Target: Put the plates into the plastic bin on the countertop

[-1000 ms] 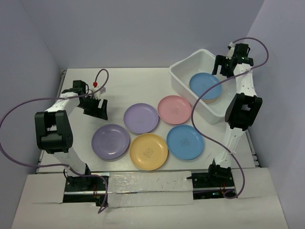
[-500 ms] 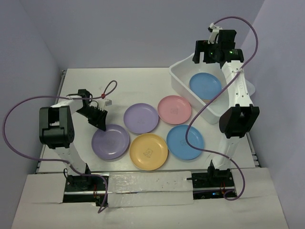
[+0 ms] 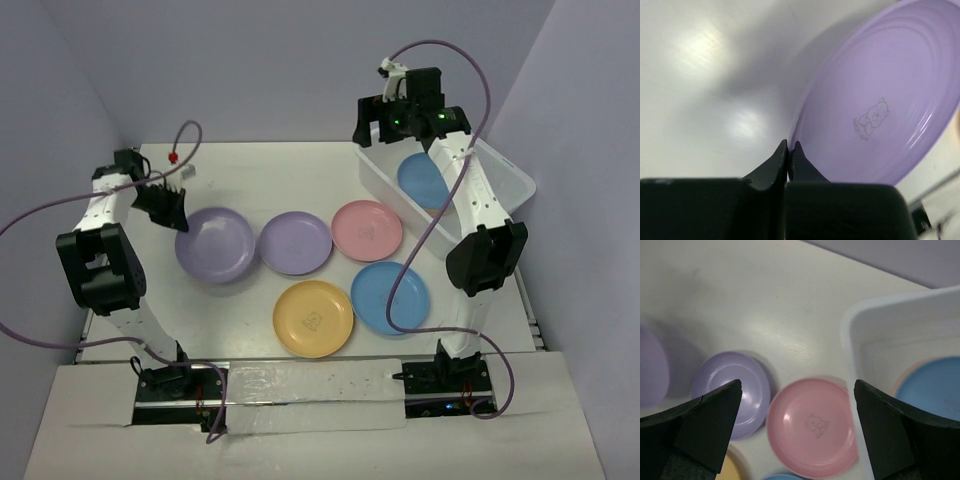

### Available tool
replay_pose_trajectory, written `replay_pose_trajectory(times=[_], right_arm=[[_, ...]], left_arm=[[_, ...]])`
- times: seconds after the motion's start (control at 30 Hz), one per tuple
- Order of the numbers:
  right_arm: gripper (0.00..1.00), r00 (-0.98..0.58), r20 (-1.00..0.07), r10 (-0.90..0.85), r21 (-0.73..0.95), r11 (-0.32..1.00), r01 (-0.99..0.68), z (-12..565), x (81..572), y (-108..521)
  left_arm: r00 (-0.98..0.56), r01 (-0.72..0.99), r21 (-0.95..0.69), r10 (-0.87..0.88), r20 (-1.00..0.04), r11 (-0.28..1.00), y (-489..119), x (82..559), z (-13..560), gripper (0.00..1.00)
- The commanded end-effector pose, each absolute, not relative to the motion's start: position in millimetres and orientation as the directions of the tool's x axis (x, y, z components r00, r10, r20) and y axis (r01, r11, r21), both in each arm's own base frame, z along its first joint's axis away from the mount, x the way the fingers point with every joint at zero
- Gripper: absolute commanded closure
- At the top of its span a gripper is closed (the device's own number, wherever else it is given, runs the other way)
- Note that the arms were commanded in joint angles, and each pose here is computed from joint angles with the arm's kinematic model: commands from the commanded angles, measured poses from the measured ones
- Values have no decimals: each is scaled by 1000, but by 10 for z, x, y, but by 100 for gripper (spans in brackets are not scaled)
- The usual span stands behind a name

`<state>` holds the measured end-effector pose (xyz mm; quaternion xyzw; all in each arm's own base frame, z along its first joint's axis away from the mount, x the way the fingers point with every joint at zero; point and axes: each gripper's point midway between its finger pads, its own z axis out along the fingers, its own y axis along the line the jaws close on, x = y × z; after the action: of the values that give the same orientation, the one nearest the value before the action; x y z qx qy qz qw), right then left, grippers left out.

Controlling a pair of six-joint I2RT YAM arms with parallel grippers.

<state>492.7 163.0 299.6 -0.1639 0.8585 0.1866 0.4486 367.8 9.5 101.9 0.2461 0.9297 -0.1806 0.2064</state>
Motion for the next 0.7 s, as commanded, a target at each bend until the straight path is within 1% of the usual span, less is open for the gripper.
replay_pose_trajectory(times=[0.0, 0.1, 0.17, 0.23, 0.33, 0.47, 0.53, 0.57, 0.6, 0.67], right_arm=[[0, -447, -888, -110, 204, 777, -595, 3477, 4574, 2190], [0, -440, -888, -135, 215, 724, -655, 3484, 4452, 2491], [1, -427, -889, -162, 211, 683, -699, 3468, 4363, 2729], [2, -414, -889, -195, 191, 664, -723, 3428, 4325, 2872], [2, -409, -881, -237, 163, 661, -733, 3314, 4309, 2966], [7, -447, -853, -271, 164, 673, -721, 3085, 4313, 2976], [13, -460, -837, -296, 155, 679, -718, 2963, 4314, 2954], [14, -462, -832, -307, 151, 676, -721, 2923, 4306, 2952], [19, -464, -825, -322, 147, 672, -726, 2869, 4294, 2948], [32, -466, -812, -351, 136, 663, -736, 2758, 4272, 2935]], left_arm=[[-727, 556, -294, 283, -626, 777, -395, 3930, 1824, 100], [-691, 581, -289, 273, -669, 761, -786, 4045, 2062, 100], [-667, 602, -300, 261, -697, 740, -1239, 4074, 2238, 100], [-647, 629, -300, 269, -714, 717, -1503, 4106, 2328, 100], [-653, 634, -343, 243, -717, 693, -1755, 4126, 2434, 100], [-621, 660, -346, 227, -750, 667, -1964, 4145, 2631, 100], [-590, 690, -334, 232, -774, 642, -2099, 4123, 2777, 100], [-582, 696, -332, 230, -780, 637, -2121, 4120, 2820, 100], [-574, 704, -331, 230, -786, 628, -2157, 4110, 2861, 100], [-556, 723, -328, 230, -799, 607, -2241, 4080, 2946, 100]])
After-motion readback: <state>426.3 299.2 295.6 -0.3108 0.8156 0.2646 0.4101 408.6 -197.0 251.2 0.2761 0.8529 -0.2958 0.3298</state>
